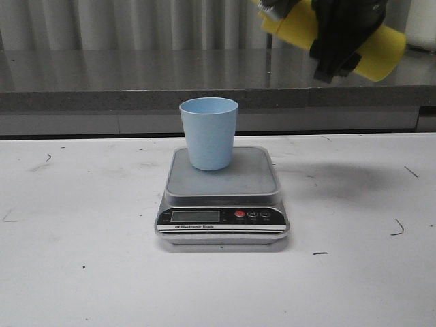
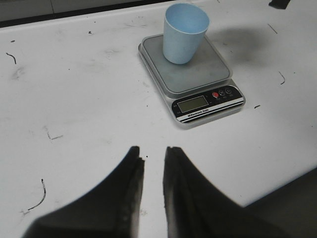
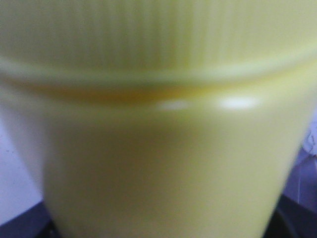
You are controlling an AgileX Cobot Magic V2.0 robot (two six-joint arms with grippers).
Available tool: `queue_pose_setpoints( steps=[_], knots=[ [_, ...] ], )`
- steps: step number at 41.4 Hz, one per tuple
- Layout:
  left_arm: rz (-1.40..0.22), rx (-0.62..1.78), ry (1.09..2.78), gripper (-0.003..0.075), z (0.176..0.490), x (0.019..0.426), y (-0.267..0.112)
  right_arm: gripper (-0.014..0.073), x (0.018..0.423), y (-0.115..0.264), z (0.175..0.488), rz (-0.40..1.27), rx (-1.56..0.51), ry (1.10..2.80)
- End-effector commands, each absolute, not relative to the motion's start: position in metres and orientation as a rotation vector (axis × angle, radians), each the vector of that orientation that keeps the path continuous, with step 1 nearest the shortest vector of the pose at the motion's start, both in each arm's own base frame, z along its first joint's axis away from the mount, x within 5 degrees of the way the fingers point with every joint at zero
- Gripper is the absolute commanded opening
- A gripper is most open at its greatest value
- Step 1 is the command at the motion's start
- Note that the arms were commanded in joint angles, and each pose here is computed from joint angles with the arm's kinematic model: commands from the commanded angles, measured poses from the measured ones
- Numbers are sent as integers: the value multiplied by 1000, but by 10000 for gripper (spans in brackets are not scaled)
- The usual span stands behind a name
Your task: Pour seasoning into cup on scale with both arms
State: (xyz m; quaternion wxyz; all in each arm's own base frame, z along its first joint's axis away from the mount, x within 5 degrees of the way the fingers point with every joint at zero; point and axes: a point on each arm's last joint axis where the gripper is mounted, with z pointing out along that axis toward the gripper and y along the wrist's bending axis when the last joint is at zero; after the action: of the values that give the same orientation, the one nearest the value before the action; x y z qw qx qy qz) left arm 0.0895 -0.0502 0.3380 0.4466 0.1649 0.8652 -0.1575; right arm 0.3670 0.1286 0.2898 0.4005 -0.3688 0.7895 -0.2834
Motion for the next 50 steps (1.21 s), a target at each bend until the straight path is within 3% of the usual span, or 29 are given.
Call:
queue_pose_setpoints(
  steps=[1,9,20,39,50],
  knots=[
    [-424,383,2052,112,352,92,-52,359,355,104,343,-650,-772,1904],
    [-424,383,2052,112,352,92,-52,359,334,63,345,-300,-509,1918],
    [-424,383,2052,112,352,92,-52,359,311,12,289,23,-193,1825],
    [-424,382,2050,112,352,92,-52,359,323,11,215,217,-218,1729],
    [-424,382,2050,112,352,92,-52,359,337,19,186,271,-313,1565]
  ],
)
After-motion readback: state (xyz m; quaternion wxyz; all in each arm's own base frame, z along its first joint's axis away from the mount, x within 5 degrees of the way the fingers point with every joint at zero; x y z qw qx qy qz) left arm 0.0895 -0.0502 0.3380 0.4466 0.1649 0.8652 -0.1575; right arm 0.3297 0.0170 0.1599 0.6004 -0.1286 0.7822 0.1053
